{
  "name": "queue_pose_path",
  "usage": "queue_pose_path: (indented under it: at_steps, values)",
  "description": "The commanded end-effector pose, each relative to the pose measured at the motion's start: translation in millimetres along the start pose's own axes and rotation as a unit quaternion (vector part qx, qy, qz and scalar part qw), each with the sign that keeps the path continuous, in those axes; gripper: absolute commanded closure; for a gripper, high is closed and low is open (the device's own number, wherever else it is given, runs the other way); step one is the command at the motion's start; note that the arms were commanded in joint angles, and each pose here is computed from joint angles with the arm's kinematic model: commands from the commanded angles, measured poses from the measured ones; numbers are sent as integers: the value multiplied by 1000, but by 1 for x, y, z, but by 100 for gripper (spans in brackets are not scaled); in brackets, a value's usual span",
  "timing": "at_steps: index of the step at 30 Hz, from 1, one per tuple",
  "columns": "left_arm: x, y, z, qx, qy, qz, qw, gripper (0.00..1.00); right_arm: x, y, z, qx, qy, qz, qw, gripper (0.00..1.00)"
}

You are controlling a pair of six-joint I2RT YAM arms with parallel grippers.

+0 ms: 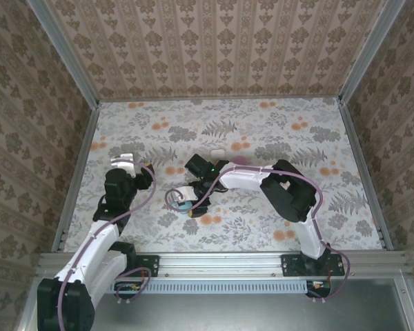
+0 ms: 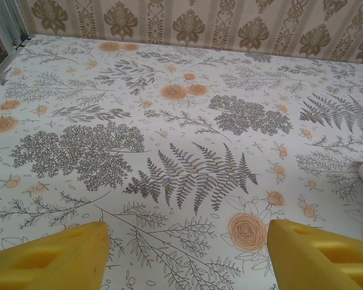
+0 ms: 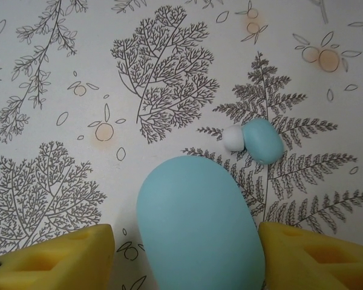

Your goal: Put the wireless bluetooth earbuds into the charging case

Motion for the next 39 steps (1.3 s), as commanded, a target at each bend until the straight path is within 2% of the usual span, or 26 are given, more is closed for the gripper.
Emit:
queue_pose_path:
  at_steps: [1,5,7,10,14,16,28,33,35,39]
  values:
    - [-4,2,16,7,-23,4,1000,30,0,0,1,-2,-1,27,1000,36]
    - [-4,1,16,7,-23,1,1000,30,3,-1,-3,1,19,27,999,41]
    - [-4,1,16,6,-23,2,1000,30,4,-1,-5,-1,23,23,999,46]
    - [-4,1,16,5,-23,0,1000,30,4,-1,-5,0,23,22,999,48]
    - [-4,0,17,6,-22,-3,1000,30,6,2,-4,-5,27,24,999,42]
    - [-4,0,16,7,-22,-3,1000,30,8,2,-5,-6,34,20,999,42]
    - [-4,-1,18,8,-24,-10,1000,30,8,-1,0,13,27,2,1000,58]
    - [-4,-9,28,30,-42,-56,997,31,-33,-7,19,97,-31,-15,995,63]
    - [-5,-17,38,51,-64,-102,991,32,-62,-11,21,149,-62,-35,986,62]
    - [-10,-45,60,107,-122,-242,957,32,-126,-3,11,219,-112,-48,968,61]
Point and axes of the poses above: each hand's point on the last joint's axis, 136 mm out from that joint toward the fingers, its own x axis out along the fingers, its own y axis along the line the jaws close on, z = x × y, the point moved 9 cm from there along -x, back along the fingers, and after that the axes turned 8 degrees about x, right-handed, at the moved point
